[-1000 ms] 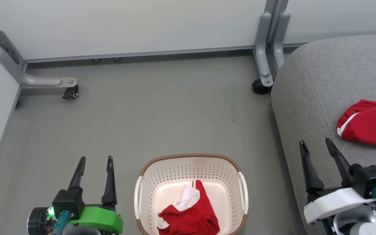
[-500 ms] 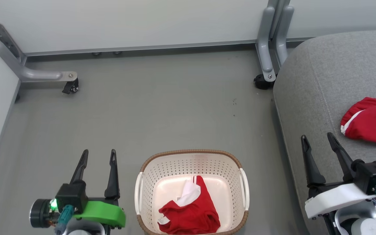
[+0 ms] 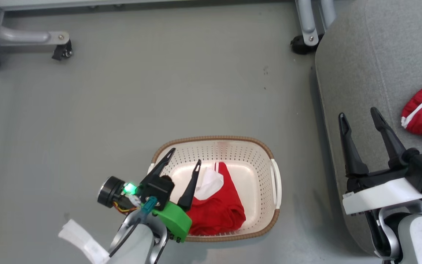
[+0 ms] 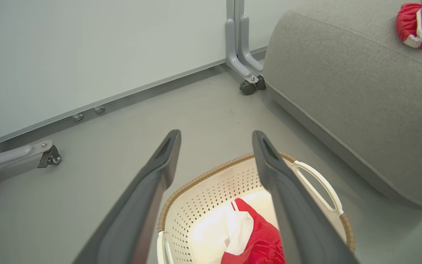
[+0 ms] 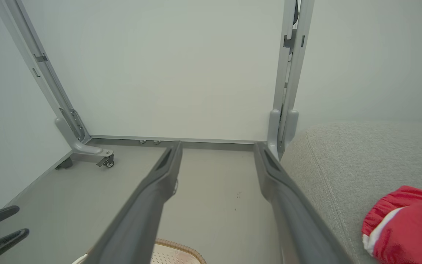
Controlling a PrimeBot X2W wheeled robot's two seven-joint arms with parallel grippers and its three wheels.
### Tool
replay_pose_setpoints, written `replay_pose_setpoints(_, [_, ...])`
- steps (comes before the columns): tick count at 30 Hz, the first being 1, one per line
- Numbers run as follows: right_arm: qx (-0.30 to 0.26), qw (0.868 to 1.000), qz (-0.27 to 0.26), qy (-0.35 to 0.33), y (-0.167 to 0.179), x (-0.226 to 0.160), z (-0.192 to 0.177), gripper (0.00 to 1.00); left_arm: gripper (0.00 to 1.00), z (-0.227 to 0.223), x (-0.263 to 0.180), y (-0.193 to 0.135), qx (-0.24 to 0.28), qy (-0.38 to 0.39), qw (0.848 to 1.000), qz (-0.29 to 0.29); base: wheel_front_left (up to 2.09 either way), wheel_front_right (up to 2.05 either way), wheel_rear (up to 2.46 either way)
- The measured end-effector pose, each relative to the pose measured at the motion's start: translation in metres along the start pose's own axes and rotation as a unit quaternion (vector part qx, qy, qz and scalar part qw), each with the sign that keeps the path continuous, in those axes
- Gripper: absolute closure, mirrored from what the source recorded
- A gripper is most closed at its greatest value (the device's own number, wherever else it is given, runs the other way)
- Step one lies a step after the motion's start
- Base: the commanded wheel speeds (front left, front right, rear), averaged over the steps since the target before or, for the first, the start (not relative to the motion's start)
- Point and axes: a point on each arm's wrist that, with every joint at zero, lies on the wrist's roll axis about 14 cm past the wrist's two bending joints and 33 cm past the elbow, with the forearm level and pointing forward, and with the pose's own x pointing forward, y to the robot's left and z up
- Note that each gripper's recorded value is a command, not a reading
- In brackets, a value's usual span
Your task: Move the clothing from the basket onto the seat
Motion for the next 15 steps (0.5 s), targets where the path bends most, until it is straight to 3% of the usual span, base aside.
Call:
replay_pose_setpoints(7, [0.008,1.000,0.001,0.011,-0.005,0.024,-0.023,0.00,0.00,-0.058,0.029,-0.031,0.024,0.094,0.991,-0.093,0.00,0.00,0.00])
replay_pose_setpoints(15, [0.022,0.999,-0.007,0.023,-0.014,0.044,-0.054,0.00,0.00,-0.127,0.046,-0.051,0.044,0.203,0.963,-0.171,0.00,0.00,0.00])
